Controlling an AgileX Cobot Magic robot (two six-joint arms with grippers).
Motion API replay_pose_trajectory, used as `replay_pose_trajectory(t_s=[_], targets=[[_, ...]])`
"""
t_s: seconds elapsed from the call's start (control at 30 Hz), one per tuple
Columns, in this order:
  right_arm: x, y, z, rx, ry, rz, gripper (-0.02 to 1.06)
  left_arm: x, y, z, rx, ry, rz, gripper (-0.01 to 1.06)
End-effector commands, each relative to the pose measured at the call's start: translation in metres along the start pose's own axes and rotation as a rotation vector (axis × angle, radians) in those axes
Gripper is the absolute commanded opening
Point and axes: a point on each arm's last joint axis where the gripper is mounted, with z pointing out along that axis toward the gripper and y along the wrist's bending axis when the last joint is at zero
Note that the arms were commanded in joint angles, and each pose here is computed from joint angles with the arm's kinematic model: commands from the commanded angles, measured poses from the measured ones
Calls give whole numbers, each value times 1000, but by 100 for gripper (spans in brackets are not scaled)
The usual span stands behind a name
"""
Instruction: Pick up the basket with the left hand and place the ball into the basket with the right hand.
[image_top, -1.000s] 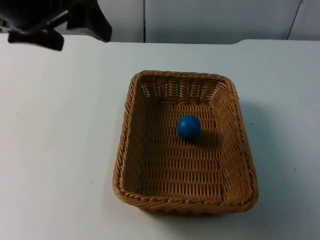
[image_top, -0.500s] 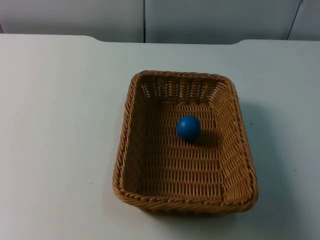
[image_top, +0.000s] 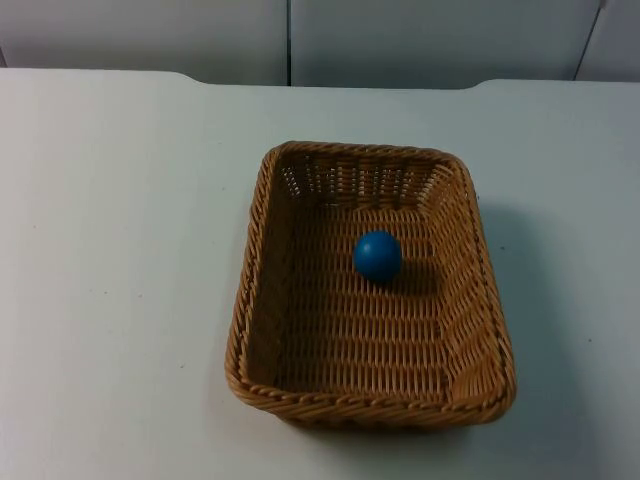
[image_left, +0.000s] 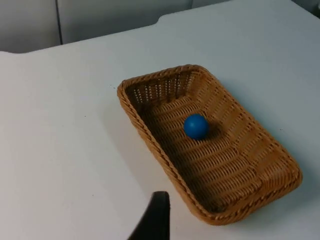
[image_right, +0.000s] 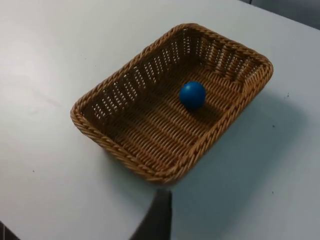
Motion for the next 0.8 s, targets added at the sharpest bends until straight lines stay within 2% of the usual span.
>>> replay_pose_trajectory(t_s=[0.0, 0.37, 0.77], targets=[[10, -1, -7, 10, 19, 6, 81, 14, -3, -14, -35, -20, -16, 83], [38, -2, -35, 17, -10, 19, 81, 48, -3, -54, -213, -22, -60, 83], [50, -4, -46, 30, -41, 21, 81, 61, 4, -66, -334, -17, -64, 83]])
